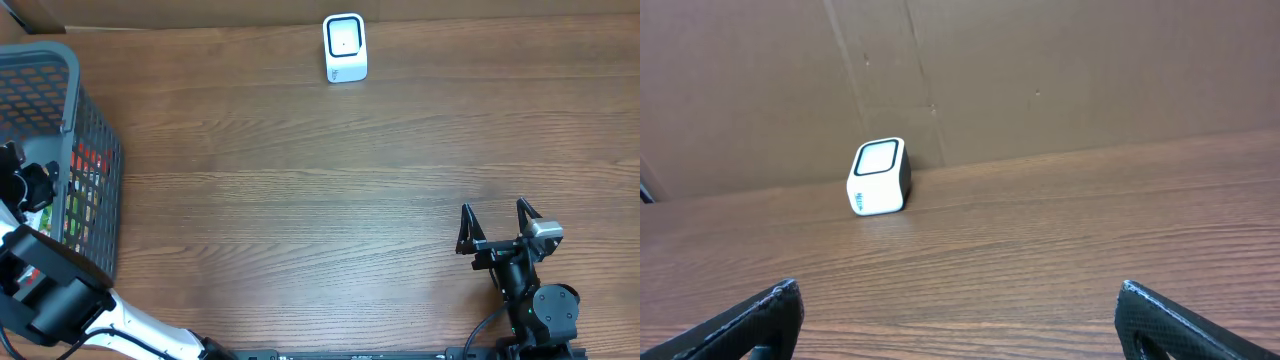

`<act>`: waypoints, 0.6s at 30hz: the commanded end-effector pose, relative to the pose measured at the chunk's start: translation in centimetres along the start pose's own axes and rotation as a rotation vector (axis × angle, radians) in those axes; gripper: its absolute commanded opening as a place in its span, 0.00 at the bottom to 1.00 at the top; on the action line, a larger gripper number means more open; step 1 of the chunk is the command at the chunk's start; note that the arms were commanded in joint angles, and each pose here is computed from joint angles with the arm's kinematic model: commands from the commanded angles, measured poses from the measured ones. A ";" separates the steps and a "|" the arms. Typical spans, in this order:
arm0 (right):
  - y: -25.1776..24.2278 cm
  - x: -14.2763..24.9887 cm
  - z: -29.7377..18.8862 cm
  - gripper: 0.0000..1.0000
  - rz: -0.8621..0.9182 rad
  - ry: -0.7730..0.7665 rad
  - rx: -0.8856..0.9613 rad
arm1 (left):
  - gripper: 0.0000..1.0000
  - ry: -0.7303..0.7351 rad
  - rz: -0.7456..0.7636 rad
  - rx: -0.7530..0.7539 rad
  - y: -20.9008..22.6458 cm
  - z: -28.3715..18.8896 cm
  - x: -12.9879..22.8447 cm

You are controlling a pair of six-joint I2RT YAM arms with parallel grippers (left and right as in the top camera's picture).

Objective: Scan the item barcode
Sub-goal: 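Swing the left gripper over the basket and reach down into it, then grasp the green-and-gold Pokka green tea pouch with the left gripper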

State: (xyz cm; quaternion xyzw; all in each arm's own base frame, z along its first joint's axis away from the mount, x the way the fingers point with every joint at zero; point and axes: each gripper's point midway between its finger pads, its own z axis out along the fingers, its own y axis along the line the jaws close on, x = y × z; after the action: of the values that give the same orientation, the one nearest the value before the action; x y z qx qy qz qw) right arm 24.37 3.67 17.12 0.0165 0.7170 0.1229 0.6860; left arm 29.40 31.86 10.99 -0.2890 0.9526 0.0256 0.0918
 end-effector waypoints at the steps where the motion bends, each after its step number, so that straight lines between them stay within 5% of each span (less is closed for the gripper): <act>1: -0.1 0.1 0.0 1.00 -0.004 -0.006 0.002 | 0.91 0.073 0.040 0.071 -1.1 3.0 1.1; 10: -0.1 0.1 0.0 1.00 -0.004 -0.006 0.002 | 0.88 0.107 0.037 0.081 -1.3 4.6 2.0; 15: -0.1 0.1 0.0 1.00 -0.004 -0.006 0.002 | 0.67 0.111 0.025 0.082 -1.4 5.1 2.3; 18: -0.1 0.1 0.0 1.00 -0.004 -0.006 0.002 | 0.73 0.112 0.025 0.083 -1.4 5.5 2.5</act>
State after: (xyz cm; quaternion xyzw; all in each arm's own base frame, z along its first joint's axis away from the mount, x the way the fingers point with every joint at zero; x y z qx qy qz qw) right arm 24.37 3.68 17.11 0.0165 0.7171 0.1232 0.6858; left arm 29.36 30.63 6.26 -0.2738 0.9598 -0.0165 0.0603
